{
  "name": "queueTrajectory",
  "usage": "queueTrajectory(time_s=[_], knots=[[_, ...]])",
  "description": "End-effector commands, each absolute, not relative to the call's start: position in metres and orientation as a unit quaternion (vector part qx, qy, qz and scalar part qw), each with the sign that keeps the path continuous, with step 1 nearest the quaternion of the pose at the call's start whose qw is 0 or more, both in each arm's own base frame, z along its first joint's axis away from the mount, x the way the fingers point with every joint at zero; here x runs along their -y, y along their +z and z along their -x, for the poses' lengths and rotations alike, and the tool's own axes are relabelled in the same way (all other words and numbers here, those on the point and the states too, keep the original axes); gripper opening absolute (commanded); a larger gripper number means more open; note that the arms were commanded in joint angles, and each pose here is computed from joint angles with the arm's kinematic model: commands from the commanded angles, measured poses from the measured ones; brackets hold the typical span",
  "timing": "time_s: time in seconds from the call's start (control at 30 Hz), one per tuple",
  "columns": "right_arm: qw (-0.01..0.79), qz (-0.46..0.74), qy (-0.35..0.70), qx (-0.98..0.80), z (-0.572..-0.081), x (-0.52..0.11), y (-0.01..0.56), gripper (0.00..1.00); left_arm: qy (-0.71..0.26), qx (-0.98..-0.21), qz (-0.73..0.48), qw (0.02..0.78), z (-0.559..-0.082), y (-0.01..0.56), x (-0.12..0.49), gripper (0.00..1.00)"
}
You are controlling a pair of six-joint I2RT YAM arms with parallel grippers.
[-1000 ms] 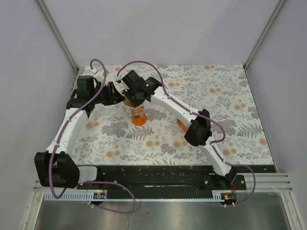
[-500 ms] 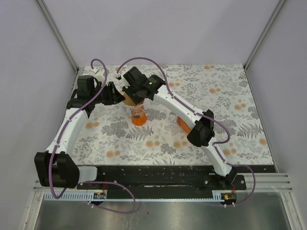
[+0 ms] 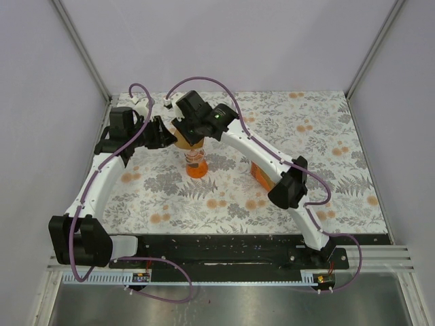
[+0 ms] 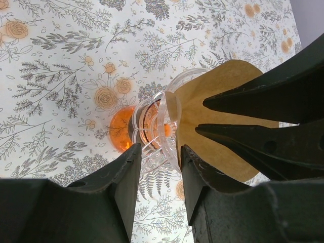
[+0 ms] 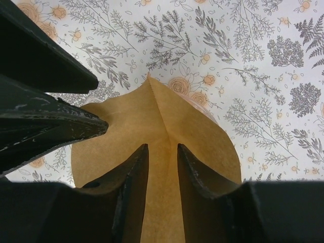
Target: Place the coffee filter in the dripper
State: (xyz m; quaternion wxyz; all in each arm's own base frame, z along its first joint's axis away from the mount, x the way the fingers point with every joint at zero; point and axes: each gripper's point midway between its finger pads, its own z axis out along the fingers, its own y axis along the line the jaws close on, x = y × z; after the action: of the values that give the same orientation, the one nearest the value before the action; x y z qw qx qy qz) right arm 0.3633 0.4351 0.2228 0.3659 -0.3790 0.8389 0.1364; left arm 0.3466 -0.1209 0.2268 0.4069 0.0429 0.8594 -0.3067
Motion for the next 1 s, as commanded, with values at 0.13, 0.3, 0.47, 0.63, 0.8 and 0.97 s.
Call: queueTrajectory(time_s=[0.13, 0.3, 0.47, 0.63, 0.8, 0.97], knots=[[0.441, 0.373, 0.215, -0.787, -0.349, -0.439, 0.312, 0.42, -0.296, -0.835, -0.068, 0.459, -0.354, 0.264, 0.12, 0.42], [0.461, 0.36, 0.213, -0.783, -0.348, -0.43, 0.328, 0.49, -0.296, -0.834, -0.069, 0.46, -0.353, 0.265, 0.12, 0.43], [0.484, 0.341, 0.22, -0.775, -0.345, -0.421, 0.346, 0.55, -0.295, -0.835, -0.07, 0.459, -0.353, 0.264, 0.12, 0.43], [0.513, 0.297, 0.174, -0.786, -0.361, -0.403, 0.335, 0.63, -0.297, -0.836, -0.07, 0.457, -0.353, 0.262, 0.12, 0.43], [0.494, 0.305, 0.167, -0.797, -0.364, -0.406, 0.31, 0.68, -0.297, -0.836, -0.07, 0.457, -0.353, 0.262, 0.12, 0.43], [0.478, 0.29, 0.159, -0.813, -0.374, -0.405, 0.287, 0.53, -0.295, -0.835, -0.071, 0.459, -0.352, 0.263, 0.119, 0.43]])
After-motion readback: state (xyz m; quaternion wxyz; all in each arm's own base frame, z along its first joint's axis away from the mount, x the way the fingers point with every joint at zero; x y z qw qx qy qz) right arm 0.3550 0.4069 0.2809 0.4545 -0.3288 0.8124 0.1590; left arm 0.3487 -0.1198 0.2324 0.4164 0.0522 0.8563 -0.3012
